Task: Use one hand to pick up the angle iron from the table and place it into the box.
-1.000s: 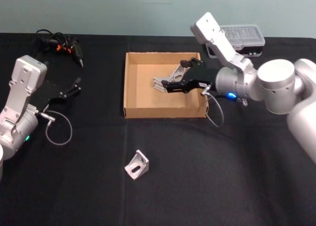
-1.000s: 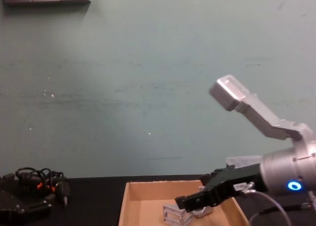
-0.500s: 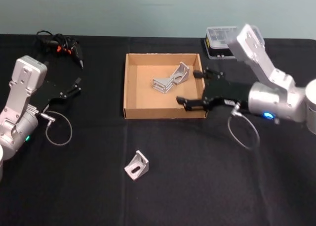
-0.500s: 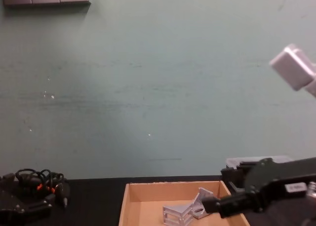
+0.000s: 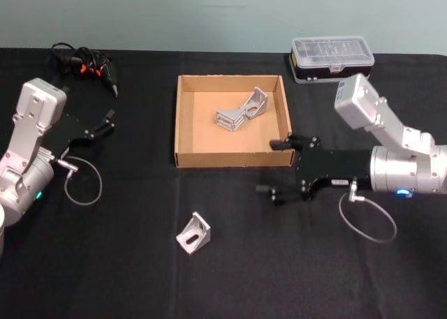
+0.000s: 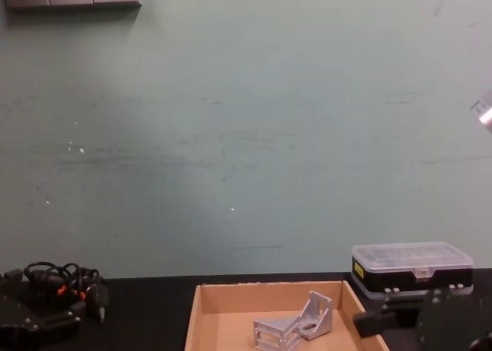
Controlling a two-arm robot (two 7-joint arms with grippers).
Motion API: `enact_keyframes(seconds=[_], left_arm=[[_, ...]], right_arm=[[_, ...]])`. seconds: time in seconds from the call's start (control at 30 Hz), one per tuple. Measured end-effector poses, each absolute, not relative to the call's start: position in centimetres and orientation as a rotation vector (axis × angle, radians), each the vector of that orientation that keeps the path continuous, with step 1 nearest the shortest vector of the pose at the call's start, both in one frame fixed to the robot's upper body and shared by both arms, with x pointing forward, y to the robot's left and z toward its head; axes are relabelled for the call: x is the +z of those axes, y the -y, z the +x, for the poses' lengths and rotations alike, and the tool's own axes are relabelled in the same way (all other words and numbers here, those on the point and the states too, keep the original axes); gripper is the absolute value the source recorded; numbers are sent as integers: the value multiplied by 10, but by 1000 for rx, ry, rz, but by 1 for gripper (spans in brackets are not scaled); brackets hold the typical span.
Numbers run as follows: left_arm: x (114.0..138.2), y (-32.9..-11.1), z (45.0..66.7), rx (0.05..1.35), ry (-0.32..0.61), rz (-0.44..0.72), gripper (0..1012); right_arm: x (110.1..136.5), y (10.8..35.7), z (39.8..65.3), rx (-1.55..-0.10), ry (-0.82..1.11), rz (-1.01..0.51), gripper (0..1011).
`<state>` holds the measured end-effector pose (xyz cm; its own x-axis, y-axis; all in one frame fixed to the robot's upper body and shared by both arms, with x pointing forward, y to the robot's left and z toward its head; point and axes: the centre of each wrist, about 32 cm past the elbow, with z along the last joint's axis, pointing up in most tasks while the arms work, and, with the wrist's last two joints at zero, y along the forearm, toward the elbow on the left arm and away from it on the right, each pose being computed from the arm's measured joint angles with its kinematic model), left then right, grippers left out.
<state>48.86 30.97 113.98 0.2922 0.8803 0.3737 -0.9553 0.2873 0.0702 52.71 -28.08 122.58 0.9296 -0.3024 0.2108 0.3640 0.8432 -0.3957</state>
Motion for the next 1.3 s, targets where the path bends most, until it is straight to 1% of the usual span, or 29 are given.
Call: enact_keyframes(seconds=[0.2, 0.8, 1.3], left_arm=[[1140, -310, 489, 1248, 285, 304, 1011], [1140, -310, 489, 1248, 285, 304, 1011], [1140, -310, 489, 1248, 285, 304, 1011]], right_arm=[[1222, 272, 531, -275, 149, -473, 1003], [1204, 222, 550, -92, 142, -537, 1002], [1200, 206, 567, -4, 141, -576, 1003]])
